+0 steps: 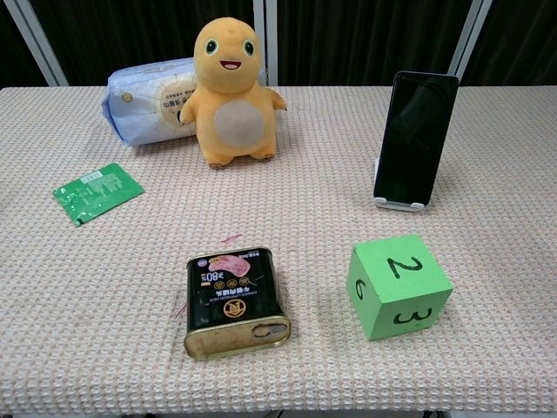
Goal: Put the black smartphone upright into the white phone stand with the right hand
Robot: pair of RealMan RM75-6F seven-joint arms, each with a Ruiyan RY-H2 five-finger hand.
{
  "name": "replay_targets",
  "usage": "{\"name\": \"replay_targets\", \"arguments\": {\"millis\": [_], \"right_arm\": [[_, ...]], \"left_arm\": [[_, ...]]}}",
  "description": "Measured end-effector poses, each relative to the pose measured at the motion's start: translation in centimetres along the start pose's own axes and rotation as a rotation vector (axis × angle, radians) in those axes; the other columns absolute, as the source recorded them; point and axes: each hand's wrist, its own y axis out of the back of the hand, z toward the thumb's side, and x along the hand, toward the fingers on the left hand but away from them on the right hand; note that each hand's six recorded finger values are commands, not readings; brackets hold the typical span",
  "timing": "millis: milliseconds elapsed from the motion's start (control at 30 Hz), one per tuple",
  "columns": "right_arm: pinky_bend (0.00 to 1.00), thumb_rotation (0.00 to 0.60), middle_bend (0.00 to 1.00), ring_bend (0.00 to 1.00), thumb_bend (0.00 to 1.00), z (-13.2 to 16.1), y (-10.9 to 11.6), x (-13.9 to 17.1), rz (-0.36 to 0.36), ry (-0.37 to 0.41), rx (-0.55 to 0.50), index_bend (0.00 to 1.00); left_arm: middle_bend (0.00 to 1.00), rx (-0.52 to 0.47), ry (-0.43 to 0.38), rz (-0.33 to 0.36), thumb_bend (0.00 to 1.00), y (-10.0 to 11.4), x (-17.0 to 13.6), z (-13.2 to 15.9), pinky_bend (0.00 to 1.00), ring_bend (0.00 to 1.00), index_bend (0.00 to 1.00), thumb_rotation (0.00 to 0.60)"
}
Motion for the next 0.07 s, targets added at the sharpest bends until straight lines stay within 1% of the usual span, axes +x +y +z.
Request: {"name": "replay_targets", "arguments": {"millis": [33, 67], "right_arm": [[0.00, 0.600, 0.00, 0.00, 0.22, -1.32, -0.92, 1.32, 0.009, -0.053, -0.026, 0.00], [0.00, 0.600, 0.00, 0.00, 0.22, -2.14, -1.49, 2.08, 0.013, -0.082, -0.033, 0.00]], "left_arm": [[0.04, 0.001, -0.003, 0.004, 0.05, 0.02, 0.00, 0.00, 0.14, 0.02, 0.08, 0.244], [0.04, 0.004, -0.007, 0.010, 0.05, 0.05, -0.02, 0.02, 0.14, 0.02, 0.08, 0.243]]}}
